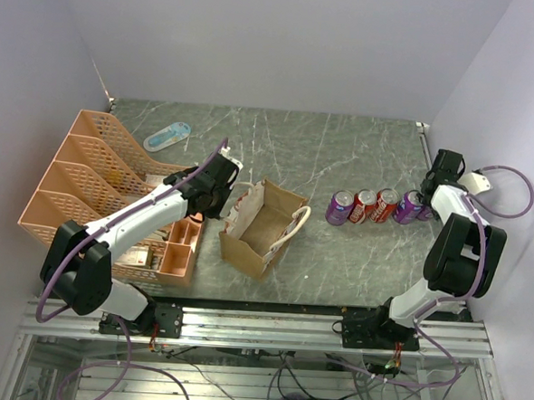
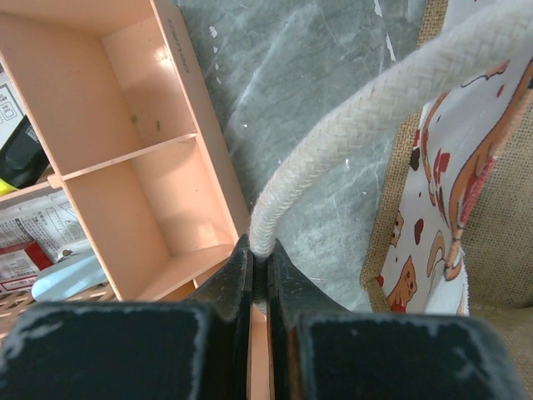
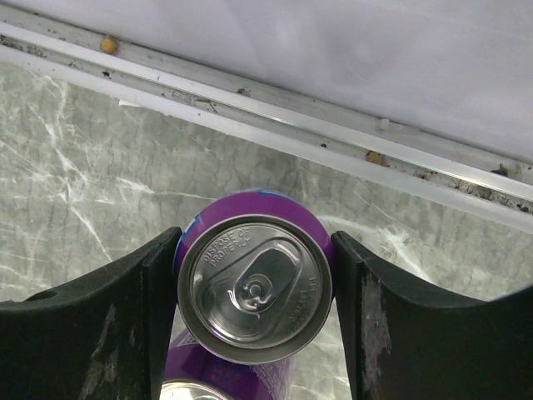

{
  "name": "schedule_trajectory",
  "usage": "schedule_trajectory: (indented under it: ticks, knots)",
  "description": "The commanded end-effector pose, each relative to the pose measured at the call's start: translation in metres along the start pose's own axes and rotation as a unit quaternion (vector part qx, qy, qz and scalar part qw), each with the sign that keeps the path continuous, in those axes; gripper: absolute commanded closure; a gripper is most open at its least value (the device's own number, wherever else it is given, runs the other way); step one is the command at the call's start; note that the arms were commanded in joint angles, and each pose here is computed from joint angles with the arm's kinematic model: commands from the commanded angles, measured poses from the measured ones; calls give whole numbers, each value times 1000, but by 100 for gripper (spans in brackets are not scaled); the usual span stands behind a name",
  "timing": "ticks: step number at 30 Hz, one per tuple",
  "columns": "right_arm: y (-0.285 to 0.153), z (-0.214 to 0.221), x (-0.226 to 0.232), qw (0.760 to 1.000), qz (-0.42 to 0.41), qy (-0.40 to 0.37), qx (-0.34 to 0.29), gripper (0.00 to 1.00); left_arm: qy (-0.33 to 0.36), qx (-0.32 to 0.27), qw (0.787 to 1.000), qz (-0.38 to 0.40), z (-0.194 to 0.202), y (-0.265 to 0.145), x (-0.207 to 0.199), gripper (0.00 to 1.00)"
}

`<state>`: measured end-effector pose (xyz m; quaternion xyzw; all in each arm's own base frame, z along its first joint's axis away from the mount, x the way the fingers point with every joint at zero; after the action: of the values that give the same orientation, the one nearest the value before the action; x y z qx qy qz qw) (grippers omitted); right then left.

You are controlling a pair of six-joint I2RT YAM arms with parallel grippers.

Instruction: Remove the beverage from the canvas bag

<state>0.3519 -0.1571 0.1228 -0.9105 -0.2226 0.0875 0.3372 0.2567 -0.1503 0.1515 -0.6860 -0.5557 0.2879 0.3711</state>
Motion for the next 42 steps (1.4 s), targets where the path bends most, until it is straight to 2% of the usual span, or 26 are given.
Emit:
schedule_trajectory:
  ticks: [1, 6, 12, 20, 25, 27, 34, 37, 38, 42]
  knots:
    - [-6, 1, 4, 1000, -25, -3, -7, 63, 2, -16, 1000, -2, -11, -3, -3, 93]
    - [-13, -1, 5, 999, -36, -7, -15, 54, 2, -16, 1000, -3, -11, -2, -3, 91]
    - [-16, 0, 5, 999, -46, -12, -16, 47, 4, -12, 1000, 0, -10, -2, -4, 83]
    - [-16, 1, 0, 999, -38, -18, -20, 27, 4, -13, 1000, 2, -10, -2, -4, 70]
    - [-15, 1, -1, 999, -31, -25, -19, 24, 2, -16, 1000, -1, -11, -4, -3, 58]
    - [-14, 2, -1, 999, -29, -27, -17, 19, 2, -16, 1000, 0, -11, -4, -3, 53]
    - [-23, -9, -3, 998, -33, -30, -41, 16, -1, -23, 1000, 8, -12, -8, -4, 31]
    - [-33, -13, -5, 997, -23, -37, -58, 9, -4, -27, 1000, 13, -13, -10, -5, 19]
    - [-38, -16, -4, 997, -20, -41, -64, 3, -5, -29, 999, 15, -14, -10, -5, 10]
    - [-60, -25, 8, 993, -16, -79, -86, 0, -9, -43, 999, 23, -17, -17, -6, 4]
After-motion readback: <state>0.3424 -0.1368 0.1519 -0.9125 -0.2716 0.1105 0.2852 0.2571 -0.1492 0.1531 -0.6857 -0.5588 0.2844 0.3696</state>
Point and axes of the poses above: each gripper's point midway between its finger pads, its own y axis out along the fingers, its own x axis along the line the jaws close on, z = x × y, the point moved 5 cm from there along -y, back along the fingers, and after that the axes turned 13 degrees about -y, right-handed, at the moved point
